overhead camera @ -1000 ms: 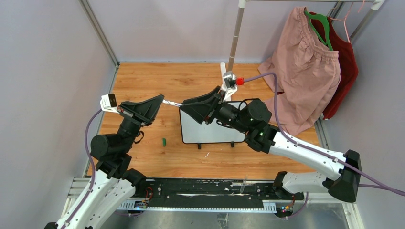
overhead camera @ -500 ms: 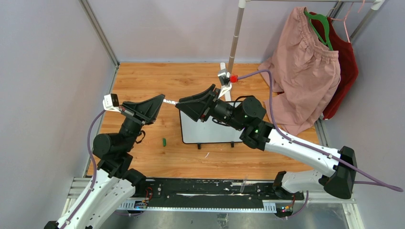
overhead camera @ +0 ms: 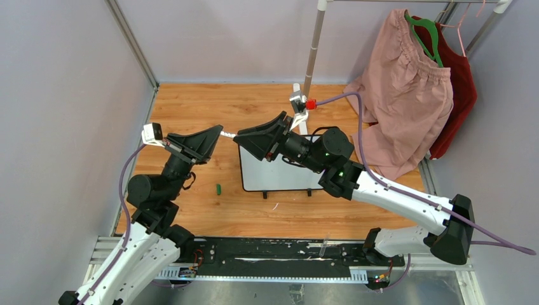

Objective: Write a sentence on the whiteboard
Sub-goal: Adjust the whiteboard marker.

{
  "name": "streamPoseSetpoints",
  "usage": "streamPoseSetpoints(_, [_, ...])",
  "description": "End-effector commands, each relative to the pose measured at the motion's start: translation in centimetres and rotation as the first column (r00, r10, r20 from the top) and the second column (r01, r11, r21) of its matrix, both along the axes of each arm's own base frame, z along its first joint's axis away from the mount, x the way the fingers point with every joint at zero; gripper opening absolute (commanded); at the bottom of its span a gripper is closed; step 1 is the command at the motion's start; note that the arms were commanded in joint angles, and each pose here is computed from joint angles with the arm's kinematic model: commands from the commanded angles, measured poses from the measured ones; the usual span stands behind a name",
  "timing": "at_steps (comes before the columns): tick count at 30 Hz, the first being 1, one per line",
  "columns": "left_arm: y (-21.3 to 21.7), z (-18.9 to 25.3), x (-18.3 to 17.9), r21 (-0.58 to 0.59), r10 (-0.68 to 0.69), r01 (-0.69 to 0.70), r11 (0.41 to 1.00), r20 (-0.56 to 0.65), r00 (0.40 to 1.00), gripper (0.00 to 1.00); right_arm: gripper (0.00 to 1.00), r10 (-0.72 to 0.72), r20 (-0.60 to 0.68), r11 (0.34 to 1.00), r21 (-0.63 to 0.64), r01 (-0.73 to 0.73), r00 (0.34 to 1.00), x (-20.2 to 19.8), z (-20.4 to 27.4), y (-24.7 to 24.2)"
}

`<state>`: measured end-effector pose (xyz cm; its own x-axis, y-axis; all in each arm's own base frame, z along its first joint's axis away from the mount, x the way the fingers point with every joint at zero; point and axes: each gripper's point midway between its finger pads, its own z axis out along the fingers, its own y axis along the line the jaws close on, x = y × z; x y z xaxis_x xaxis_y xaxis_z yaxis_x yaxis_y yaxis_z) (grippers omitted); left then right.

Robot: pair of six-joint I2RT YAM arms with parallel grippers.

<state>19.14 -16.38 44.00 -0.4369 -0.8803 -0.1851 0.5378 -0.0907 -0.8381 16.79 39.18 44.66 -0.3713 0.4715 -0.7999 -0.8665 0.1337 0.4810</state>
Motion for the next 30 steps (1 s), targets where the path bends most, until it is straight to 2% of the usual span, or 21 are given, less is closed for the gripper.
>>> streamPoseSetpoints(1, [0.1,0.3,-0.4,-0.018,-0.008,0.008,1.000,0.017,1.000,0.00,0.40,-0.025,0.050,0.998,0.060,0.022,0.998,-0.2,2.5,-0.7])
streamPoseSetpoints(4, [0.0,0.2,-0.3,-0.017,-0.007,0.007,1.000,0.012,1.000,0.00,0.38,-0.025,0.048,0.998,0.051,0.022,0.999,-0.1,2.3,-0.5])
streamPoseSetpoints(18, [0.0,-0.1,-0.1,-0.008,-0.001,0.001,1.000,0.010,1.000,0.00,0.00,-0.010,0.046,0.999,0.041,0.008,0.999,-0.2,1.9,-0.2])
streamPoseSetpoints(28, [-0.2,0.0,0.0,0.006,0.003,-0.003,1.000,0.018,1.000,0.00,0.00,0.012,0.043,1.000,0.012,-0.012,0.999,-0.8,1.5,-0.5])
streamPoseSetpoints(29, [-0.2,0.0,0.0,0.006,0.005,-0.005,1.000,0.019,1.000,0.00,0.02,0.015,0.041,1.000,0.010,-0.016,0.999,-0.8,1.5,-0.5])
streamPoseSetpoints(30, [-0.1,0.0,0.0,0.006,0.005,-0.005,1.000,0.019,1.000,0.00,0.07,0.017,0.044,1.000,0.012,-0.018,0.999,-0.9,1.5,-0.6])
